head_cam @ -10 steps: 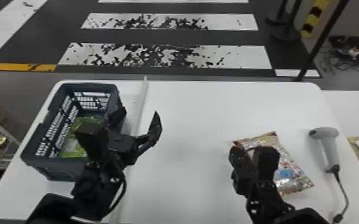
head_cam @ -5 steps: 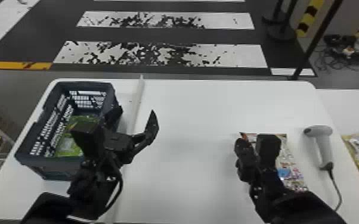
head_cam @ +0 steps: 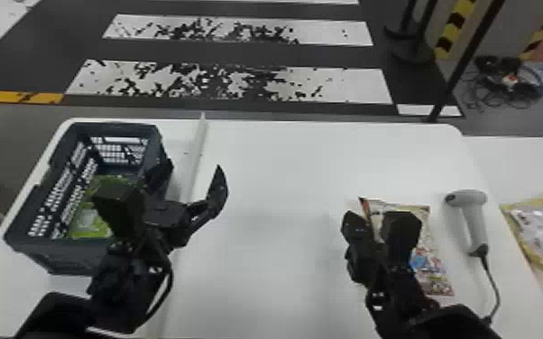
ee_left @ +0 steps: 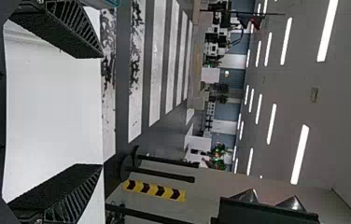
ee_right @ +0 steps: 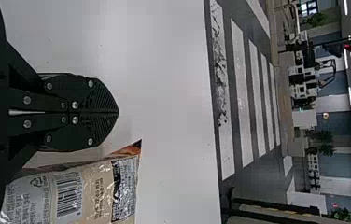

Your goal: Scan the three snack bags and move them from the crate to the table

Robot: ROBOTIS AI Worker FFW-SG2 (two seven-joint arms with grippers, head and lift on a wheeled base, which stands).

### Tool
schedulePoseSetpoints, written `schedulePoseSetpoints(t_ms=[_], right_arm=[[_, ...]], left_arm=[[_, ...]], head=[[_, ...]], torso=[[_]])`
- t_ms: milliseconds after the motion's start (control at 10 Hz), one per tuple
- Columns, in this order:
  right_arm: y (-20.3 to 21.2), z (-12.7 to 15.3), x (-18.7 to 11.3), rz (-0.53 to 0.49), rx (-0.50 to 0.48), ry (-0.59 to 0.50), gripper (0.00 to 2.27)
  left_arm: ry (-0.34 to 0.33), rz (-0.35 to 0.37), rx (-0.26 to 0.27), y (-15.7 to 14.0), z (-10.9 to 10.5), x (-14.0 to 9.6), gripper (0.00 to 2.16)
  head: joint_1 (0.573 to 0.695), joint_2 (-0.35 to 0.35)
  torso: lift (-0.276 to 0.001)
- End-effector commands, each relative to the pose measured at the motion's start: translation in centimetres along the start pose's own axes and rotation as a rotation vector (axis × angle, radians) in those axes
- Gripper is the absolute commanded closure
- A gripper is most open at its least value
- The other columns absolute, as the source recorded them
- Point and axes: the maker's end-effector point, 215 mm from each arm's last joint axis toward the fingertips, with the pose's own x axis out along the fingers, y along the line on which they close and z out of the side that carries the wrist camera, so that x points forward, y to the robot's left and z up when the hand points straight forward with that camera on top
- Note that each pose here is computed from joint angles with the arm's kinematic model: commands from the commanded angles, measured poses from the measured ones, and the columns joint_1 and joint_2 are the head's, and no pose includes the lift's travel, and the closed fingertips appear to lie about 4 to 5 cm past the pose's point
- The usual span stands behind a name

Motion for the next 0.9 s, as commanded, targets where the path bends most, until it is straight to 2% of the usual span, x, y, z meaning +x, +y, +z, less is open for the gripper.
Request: schedulePoseSetpoints(t_ms=[0, 100, 300, 400, 500, 600, 700, 800], right_arm=[[1.7, 1.0, -2.0, 0.035, 0.008, -0.025, 2.20], [2.4, 0.9, -2.6, 0.052, 0.007, -0.003, 2.20], [2.9, -1.2, -3.3, 0.074, 0.045, 0.048, 2.20], [2.6, -0.8, -3.7, 0.072, 0.071, 0.035, 2.15], [1.5, 2.1, -4.4, 0.058, 0.090, -0.021, 1.48], [-0.5, 5.7, -5.3, 0.030, 0.054, -0.102, 0.16], [-3.3, 8.1, -6.0, -0.018, 0.003, -0.144, 0.00], [-6.5, 9.2, -6.5, -0.072, -0.043, -0.166, 0.00]], left_arm=[[0.002, -0.001, 0.000, 0.0, -0.1, 0.1, 0.03], [0.000, -0.002, -0.001, 0.0, -0.1, 0.2, 0.03], [-0.016, -0.002, -0.004, -0.1, 0.3, 0.2, 0.03], [-0.017, 0.000, -0.005, 0.1, 0.3, 0.2, 0.03], [-0.014, 0.001, -0.005, 0.1, 0.1, 0.2, 0.03], [-0.015, -0.001, -0.005, 0.0, 0.2, 0.2, 0.03], [-0.016, 0.000, -0.006, 0.0, 0.2, 0.2, 0.03], [-0.016, 0.000, -0.006, 0.0, 0.2, 0.2, 0.03]], head=[[0.695, 0.002], [0.695, 0.008], [0.695, 0.031], [0.695, 0.036], [0.695, 0.036], [0.695, 0.033], [0.695, 0.015], [0.695, -0.016]], torso=[[-0.062], [-0.062], [-0.062], [-0.062], [-0.062], [-0.062], [-0.062], [-0.062]])
